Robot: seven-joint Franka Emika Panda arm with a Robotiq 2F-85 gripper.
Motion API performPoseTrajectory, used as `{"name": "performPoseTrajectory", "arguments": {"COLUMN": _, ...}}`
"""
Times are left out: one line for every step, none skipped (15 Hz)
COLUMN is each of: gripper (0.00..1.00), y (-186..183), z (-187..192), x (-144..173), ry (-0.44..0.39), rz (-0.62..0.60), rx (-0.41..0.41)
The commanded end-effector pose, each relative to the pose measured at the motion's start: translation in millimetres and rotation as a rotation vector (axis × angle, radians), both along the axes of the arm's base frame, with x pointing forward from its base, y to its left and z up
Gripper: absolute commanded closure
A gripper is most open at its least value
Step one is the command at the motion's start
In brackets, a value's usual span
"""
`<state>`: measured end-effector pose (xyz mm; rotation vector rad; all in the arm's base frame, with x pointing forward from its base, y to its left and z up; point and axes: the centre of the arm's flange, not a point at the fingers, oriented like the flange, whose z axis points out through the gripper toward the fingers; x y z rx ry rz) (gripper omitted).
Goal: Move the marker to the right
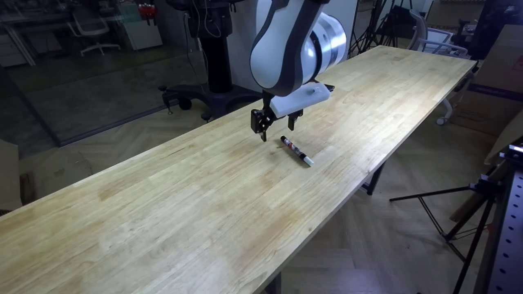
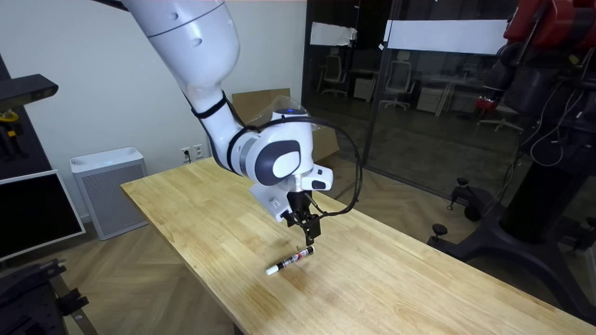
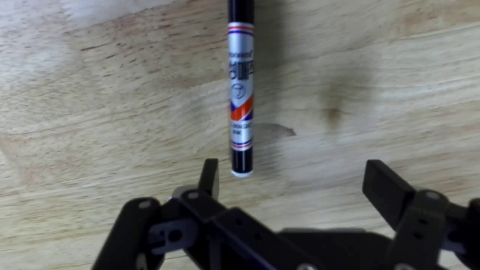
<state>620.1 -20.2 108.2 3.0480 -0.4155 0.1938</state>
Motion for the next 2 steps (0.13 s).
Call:
{"name": "performPoseTrajectory", "arguments": {"gripper": 0.00, "y": 19.6, "z": 31.2, "x": -29.0, "ry": 0.032, "rz": 0.089, "rx": 0.161}}
{"name": "performPoseTrajectory", "arguments": {"gripper": 0.00, "y": 27.3, "z": 35.4, "x": -36.0, "ry": 0.038, "rz": 0.113, "rx": 0.202}}
